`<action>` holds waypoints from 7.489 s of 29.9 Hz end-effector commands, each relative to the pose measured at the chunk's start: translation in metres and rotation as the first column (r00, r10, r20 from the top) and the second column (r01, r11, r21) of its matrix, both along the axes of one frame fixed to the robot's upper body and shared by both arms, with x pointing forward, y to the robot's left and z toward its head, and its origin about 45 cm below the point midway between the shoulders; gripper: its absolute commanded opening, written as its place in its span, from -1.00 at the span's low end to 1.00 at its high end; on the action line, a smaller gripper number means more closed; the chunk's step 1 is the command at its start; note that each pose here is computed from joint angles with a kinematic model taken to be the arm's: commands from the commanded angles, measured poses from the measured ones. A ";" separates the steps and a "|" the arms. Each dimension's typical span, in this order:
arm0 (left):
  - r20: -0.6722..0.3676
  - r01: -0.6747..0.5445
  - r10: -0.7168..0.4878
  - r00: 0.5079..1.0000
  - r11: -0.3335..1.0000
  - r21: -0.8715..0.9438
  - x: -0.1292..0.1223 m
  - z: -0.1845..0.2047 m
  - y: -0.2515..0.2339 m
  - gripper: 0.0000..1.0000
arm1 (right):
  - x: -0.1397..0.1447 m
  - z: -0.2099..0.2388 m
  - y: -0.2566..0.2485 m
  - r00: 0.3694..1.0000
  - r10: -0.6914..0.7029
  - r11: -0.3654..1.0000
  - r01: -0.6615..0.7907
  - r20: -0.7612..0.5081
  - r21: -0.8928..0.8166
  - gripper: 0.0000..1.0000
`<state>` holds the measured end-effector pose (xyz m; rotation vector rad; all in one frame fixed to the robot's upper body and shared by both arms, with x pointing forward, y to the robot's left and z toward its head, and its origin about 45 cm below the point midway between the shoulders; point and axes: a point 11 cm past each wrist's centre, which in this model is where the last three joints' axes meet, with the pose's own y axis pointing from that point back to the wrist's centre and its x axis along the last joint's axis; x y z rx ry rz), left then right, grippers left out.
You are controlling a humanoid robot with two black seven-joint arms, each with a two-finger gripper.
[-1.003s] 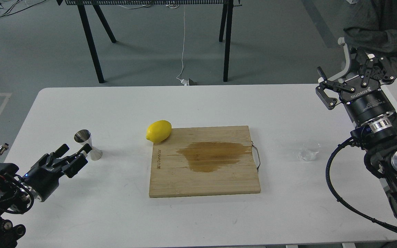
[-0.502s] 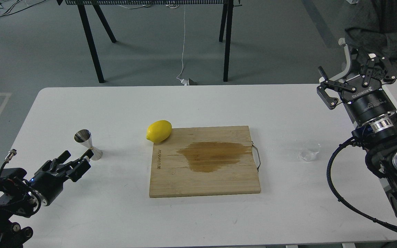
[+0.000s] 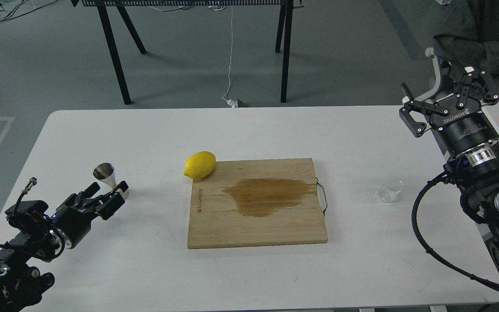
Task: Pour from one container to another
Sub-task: 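Close the left gripper around the metal jigger, then lift the jigger high with the left gripper, then carry the jigger over the cutting board and lower it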
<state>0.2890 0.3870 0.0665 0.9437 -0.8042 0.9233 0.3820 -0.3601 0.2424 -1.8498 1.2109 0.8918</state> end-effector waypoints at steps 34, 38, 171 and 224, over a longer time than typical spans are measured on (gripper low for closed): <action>0.013 0.000 0.000 1.000 1.000 0.008 0.029 -0.005 -0.019 0.98 | 0.000 0.001 -0.002 1.000 -0.004 1.000 0.004 0.001 -0.001 0.99; 0.002 -0.005 0.005 1.000 1.000 0.010 0.030 -0.009 -0.020 0.96 | 0.000 0.000 -0.001 1.000 -0.002 1.000 0.002 0.000 0.000 0.99; 0.131 0.400 -0.399 0.908 0.916 0.017 0.079 0.000 -0.241 -0.73 | 0.058 0.061 0.008 0.995 0.013 0.999 -0.010 0.099 -0.038 0.99; 0.127 0.515 -0.504 0.855 0.854 -0.078 0.044 -0.002 -0.284 -0.38 | 0.056 0.049 0.010 0.998 0.023 0.998 -0.019 0.067 -0.056 0.99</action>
